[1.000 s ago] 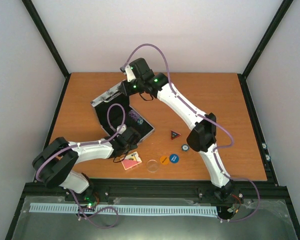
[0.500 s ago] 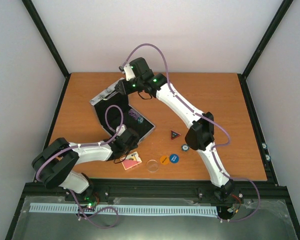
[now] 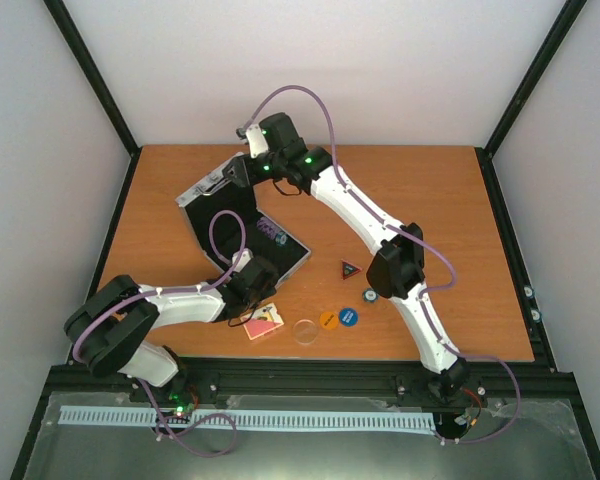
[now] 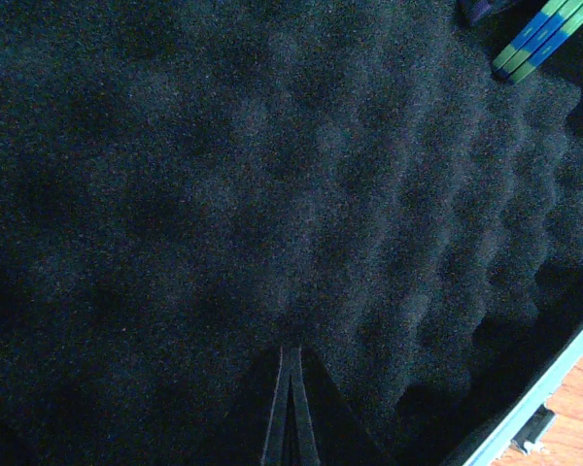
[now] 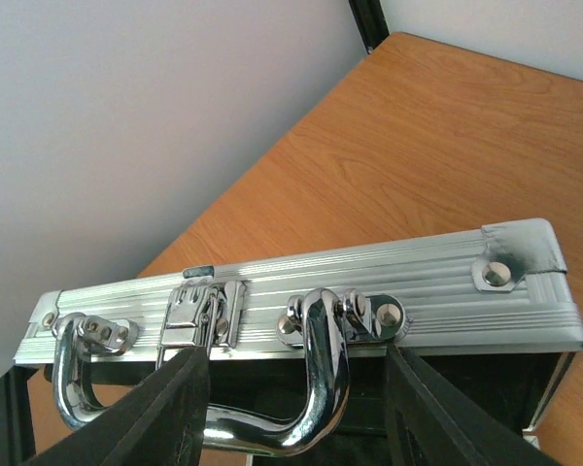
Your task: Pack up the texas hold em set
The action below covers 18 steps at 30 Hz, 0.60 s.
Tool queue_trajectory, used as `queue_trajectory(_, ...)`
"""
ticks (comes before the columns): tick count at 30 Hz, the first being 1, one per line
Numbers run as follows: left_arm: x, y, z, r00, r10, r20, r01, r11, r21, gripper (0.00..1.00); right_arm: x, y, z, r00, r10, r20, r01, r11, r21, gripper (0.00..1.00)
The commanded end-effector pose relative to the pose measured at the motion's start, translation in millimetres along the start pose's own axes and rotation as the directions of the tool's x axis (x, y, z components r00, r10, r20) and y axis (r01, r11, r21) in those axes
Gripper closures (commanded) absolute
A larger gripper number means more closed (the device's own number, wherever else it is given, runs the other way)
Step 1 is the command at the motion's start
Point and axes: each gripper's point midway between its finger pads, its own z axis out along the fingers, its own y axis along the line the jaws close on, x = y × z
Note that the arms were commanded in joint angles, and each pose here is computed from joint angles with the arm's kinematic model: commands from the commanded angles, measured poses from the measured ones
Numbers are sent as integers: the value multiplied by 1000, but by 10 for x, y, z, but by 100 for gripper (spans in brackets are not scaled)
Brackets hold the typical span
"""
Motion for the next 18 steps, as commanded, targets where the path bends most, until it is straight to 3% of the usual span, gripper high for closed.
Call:
queue_trajectory(1, 556, 709, 43, 974, 42, -223, -90, 974, -210, 99, -4, -48, 63, 1000, -15, 6, 15, 1000, -12, 47)
queue_trajectory(18, 526, 704, 29, 975, 49, -216, -98, 970, -222, 99, -120, -14, 200, 992, -100, 77, 105, 992, -71, 35)
